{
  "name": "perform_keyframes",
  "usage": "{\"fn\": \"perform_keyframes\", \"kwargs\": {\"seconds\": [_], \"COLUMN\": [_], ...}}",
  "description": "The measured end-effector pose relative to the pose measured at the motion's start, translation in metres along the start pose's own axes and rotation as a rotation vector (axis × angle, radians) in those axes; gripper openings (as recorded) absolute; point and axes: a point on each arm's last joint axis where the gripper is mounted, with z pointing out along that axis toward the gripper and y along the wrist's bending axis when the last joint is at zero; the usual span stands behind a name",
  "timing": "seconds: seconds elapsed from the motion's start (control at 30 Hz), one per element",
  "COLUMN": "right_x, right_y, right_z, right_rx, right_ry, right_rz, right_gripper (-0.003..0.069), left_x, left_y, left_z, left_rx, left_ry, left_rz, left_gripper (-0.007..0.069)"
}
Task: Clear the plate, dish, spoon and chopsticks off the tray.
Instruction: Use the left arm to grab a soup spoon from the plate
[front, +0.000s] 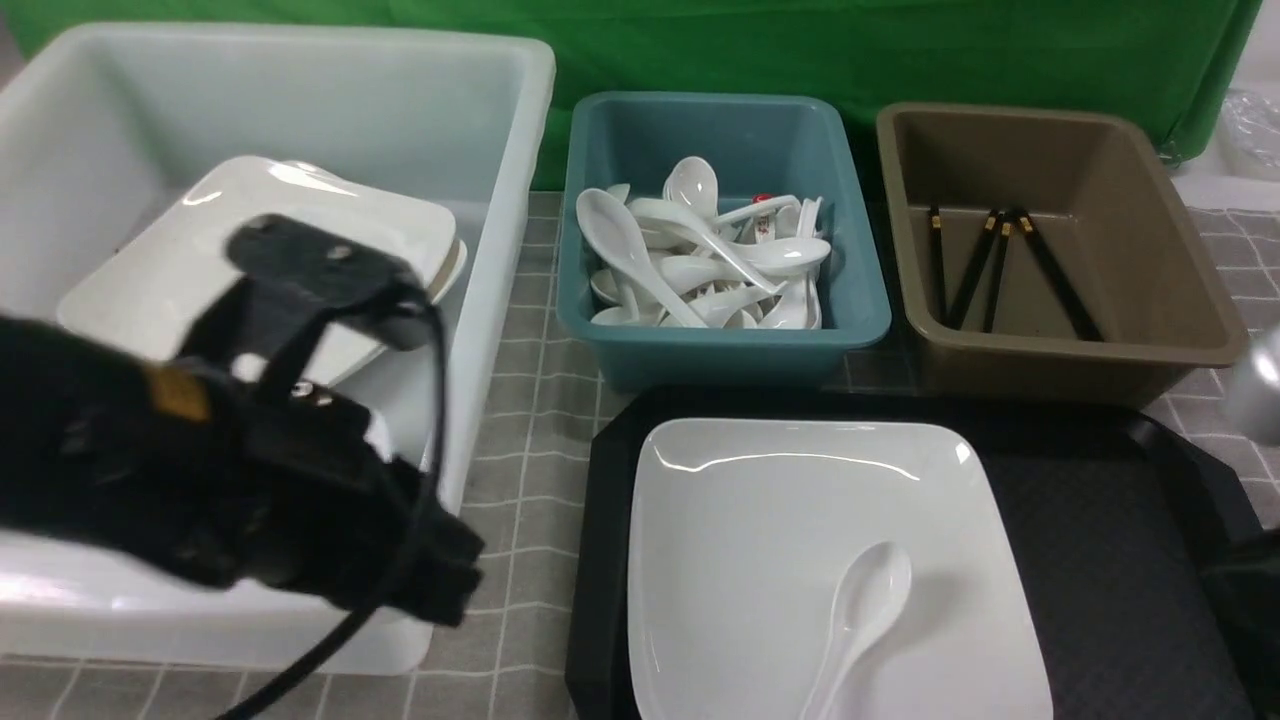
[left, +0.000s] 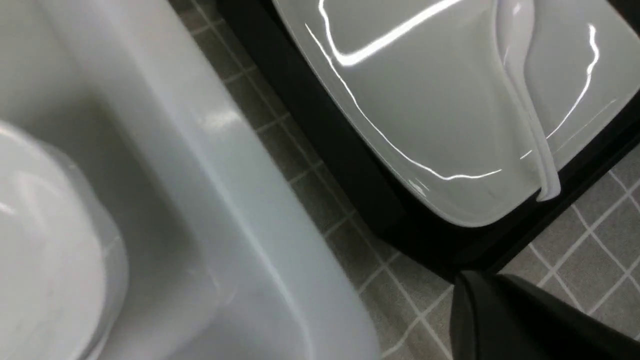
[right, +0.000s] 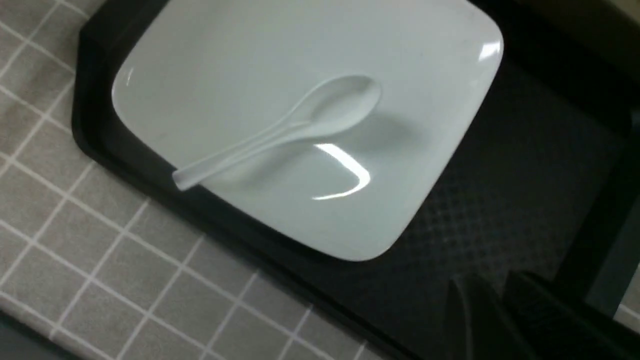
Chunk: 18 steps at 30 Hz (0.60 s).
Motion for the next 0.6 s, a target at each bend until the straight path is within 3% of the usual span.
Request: {"fn": "perform_keyframes", "kwargs": {"seconds": [0.13, 0.2, 0.37, 0.6], "right_x": [0.023, 0.035, 0.047, 0.064], "right_y": [-0.006, -0.010, -0.017, -0.025], "right_z": [-0.003, -0.007, -0.019, -0.031], "right_rx": [-0.009, -0.016, -0.030, -0.029], "right_ry": [-0.023, -0.048, -0.106, -0.115], "right_rz": [0.015, 0.028, 0.046, 0.067], "right_gripper": [0.0135, 0.0142, 0.0152, 0.0169], "left_x": [-0.017, -0.025, -0.033, -0.050], "left_y": [-0.022, -0.052, -0.092, -0.101], "left_z": [0.048, 0.080, 0.111, 0.133], "left_rx": [0.042, 0.051, 0.053, 0.025], "left_ry": [0.104, 0.155, 0.205, 0.223], "left_rz": [0.058, 0.113, 0.176, 0.179], "left_gripper": [0.0021, 0.0021, 0.0024, 0.0120]}}
